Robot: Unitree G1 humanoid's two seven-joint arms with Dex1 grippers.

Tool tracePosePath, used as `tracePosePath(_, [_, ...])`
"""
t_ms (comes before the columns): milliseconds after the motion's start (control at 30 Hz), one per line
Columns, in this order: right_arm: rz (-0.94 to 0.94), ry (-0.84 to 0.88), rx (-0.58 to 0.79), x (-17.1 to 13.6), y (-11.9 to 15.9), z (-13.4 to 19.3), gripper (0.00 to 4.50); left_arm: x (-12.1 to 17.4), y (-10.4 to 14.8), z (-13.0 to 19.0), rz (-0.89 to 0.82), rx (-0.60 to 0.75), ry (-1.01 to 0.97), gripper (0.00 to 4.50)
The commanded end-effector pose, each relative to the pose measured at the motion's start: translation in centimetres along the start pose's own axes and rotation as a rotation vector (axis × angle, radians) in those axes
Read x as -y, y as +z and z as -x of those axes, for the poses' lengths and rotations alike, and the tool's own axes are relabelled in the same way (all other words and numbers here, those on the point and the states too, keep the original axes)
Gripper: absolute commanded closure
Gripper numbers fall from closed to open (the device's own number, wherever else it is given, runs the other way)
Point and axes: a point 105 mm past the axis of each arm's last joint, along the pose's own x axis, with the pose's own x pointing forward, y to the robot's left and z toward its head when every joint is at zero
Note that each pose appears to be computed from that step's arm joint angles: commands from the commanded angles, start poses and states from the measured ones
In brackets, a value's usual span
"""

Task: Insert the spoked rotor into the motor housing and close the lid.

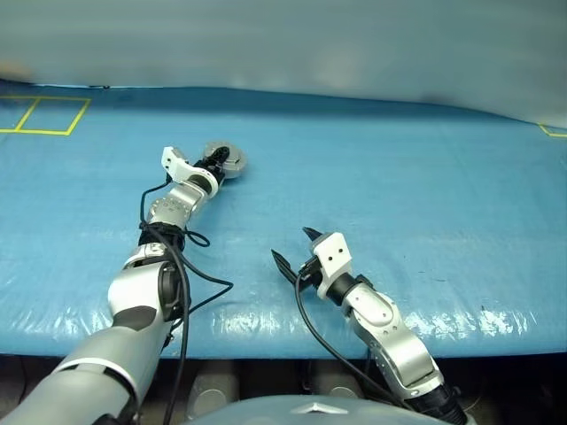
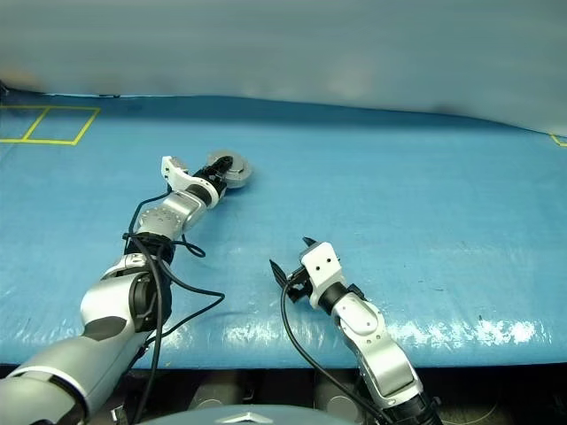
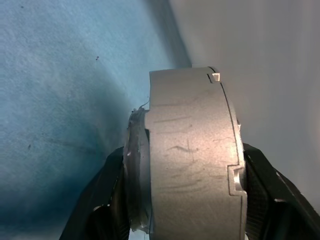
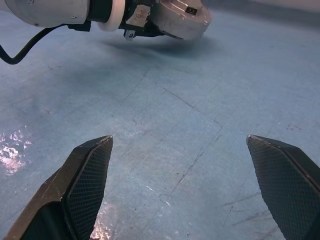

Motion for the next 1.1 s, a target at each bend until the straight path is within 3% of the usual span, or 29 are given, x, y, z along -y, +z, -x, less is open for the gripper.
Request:
tracePosePath(33, [0.012,-0.015,0.038,0.2,0.9,0.2,0.0,2.0,1.4,-0.4,-0.03,0.045,-0.039,1.32])
tracePosePath(167, [0.003,-0.01,0.034,0.0,0.8,0.1,0.0,0.6,1.1,0.0,-0.045,0.017,-0.002,0.05])
tracePosePath(367, [-0.023,0.018,0.031,-0.4,0.9,-0.3,0.0,-3.9,0.6,2.9,-0.05,-0.091,0.139,0.02])
tracePosePath(667, [-0.039,0.077,0.023,-1.1,0.8,-1.1,0.0,-8.3,-0.4,11.3,-0.185,-0.214,0.245,0.02])
tracePosePath(800, [-0.059,0.073,0.041,-0.9,1.3,-1.2,0.0,-7.9,-0.7,14.4,-0.427,-0.23,0.21,0.02])
tracePosePath(900, [-0.06,0.035,0.046,0.0,1.2,-1.0,0.0,-6.0,-1.2,16.3,-0.613,-0.171,0.087,0.02])
tracePosePath(1100, [-0.078,-0.027,0.044,1.3,0.8,-0.5,0.0,-4.9,-1.7,18.5,-1.117,-0.008,0.074,0.02])
